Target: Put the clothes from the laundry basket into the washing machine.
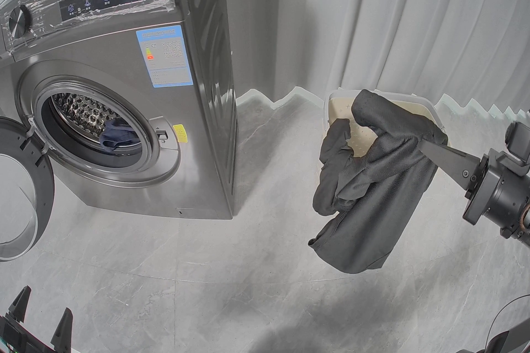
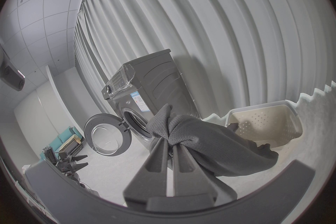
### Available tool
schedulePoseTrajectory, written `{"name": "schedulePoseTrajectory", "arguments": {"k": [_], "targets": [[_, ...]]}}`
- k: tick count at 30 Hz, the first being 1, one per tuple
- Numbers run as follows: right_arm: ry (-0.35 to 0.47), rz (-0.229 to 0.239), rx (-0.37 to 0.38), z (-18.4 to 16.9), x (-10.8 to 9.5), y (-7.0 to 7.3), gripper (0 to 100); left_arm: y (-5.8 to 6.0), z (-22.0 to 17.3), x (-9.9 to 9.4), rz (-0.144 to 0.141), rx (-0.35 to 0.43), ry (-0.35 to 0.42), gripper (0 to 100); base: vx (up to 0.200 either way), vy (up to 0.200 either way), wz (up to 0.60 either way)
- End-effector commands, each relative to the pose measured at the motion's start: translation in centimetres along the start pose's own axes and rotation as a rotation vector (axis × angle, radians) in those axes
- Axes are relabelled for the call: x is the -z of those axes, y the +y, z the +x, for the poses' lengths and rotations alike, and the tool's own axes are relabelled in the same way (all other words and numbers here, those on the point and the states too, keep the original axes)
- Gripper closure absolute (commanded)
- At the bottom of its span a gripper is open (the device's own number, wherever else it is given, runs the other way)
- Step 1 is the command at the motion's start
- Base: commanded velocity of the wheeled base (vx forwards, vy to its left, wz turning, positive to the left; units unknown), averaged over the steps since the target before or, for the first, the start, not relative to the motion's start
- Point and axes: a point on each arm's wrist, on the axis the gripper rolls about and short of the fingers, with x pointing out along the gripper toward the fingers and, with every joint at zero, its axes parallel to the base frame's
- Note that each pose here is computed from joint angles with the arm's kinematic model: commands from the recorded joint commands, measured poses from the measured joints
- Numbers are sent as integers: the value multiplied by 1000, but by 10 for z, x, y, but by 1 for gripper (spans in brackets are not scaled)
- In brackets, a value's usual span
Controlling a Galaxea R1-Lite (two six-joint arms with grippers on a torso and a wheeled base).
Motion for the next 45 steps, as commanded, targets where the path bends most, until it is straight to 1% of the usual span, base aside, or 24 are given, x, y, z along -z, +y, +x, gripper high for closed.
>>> {"name": "schedulePoseTrajectory", "arguments": {"k": [1, 10, 19, 34, 43, 45], "targets": [[3, 0, -1, 0, 1, 0, 100, 0, 0, 4, -1, 0, -2, 0, 0, 200, 0], [11, 0, -1, 2, 2, 0, 100, 0, 0, 4, -2, 0, -2, 0, 0, 200, 0], [8, 0, -2, 2, 2, 0, 100, 0, 0, 4, -4, 0, -2, 0, 0, 0, 0], [15, 9, 3, 4, 3, -1, 100, 0, 0, 4, -5, 0, -2, 0, -200, 0, 0], [8, 14, 3, 5, 1, -1, 100, 0, 0, 4, -5, 0, -2, 0, 0, 0, 0], [4, 14, 2, 5, 1, -1, 100, 0, 0, 4, -5, -1, -2, 0, 0, 200, 0]]}}
